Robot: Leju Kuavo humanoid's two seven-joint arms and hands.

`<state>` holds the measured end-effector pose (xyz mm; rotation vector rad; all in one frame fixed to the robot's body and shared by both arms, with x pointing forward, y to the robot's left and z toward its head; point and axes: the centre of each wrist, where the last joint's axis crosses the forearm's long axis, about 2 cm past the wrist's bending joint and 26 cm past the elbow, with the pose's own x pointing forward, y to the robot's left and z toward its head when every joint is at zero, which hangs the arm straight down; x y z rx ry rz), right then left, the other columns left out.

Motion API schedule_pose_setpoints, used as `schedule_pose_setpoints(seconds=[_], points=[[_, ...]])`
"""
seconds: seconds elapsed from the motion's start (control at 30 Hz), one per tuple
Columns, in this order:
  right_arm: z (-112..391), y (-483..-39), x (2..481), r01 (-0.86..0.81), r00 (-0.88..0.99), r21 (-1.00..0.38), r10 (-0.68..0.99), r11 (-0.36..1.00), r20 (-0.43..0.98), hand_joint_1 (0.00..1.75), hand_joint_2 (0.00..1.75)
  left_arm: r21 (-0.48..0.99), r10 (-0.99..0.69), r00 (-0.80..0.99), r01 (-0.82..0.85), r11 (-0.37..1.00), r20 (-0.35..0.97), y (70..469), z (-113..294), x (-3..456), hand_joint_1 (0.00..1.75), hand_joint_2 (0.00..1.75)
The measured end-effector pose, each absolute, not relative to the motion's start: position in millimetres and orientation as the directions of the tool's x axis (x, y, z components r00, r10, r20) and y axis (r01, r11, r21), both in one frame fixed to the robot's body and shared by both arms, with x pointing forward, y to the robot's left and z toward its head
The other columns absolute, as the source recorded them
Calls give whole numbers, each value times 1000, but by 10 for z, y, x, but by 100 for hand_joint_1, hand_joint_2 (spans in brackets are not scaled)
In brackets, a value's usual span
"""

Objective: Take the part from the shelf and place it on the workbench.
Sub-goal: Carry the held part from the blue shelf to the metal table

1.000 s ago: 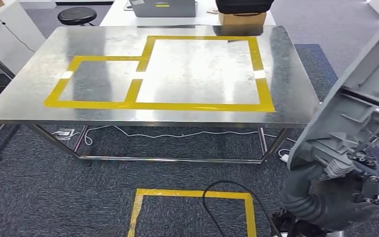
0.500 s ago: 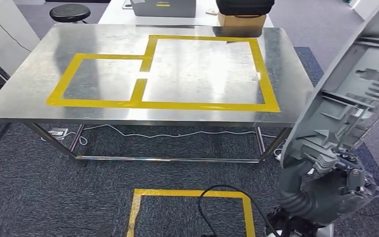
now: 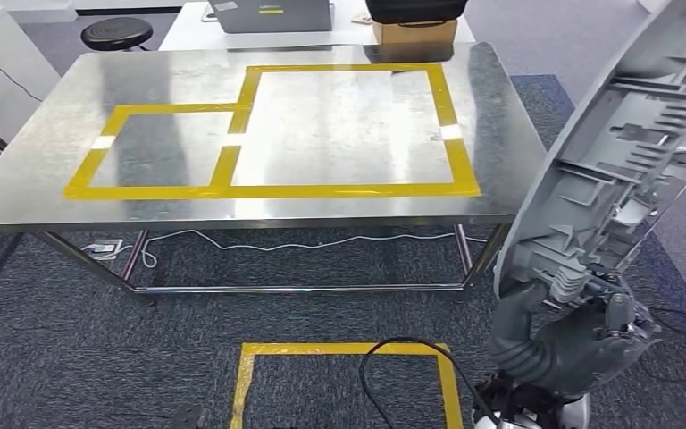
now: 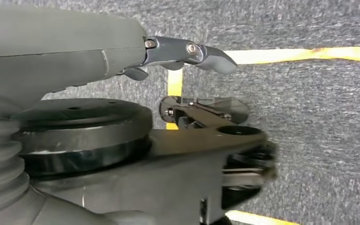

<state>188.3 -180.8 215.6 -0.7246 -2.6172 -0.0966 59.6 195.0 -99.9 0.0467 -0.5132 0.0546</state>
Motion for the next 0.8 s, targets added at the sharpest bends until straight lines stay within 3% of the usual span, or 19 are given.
schedule_pose_setpoints(seconds=[0.33, 0.8], points=[[2132, -1809, 1898, 525, -769, -93, 518, 846, 376, 175, 175, -155, 182, 860, -121, 980, 477, 1963, -1010, 568, 0, 175], [2123, -1801, 1909, 532, -766, -121, 537, 838, 354, 175, 175, -70, 154, 882, -137, 988, 445, 1983, -1013, 561, 0, 175]])
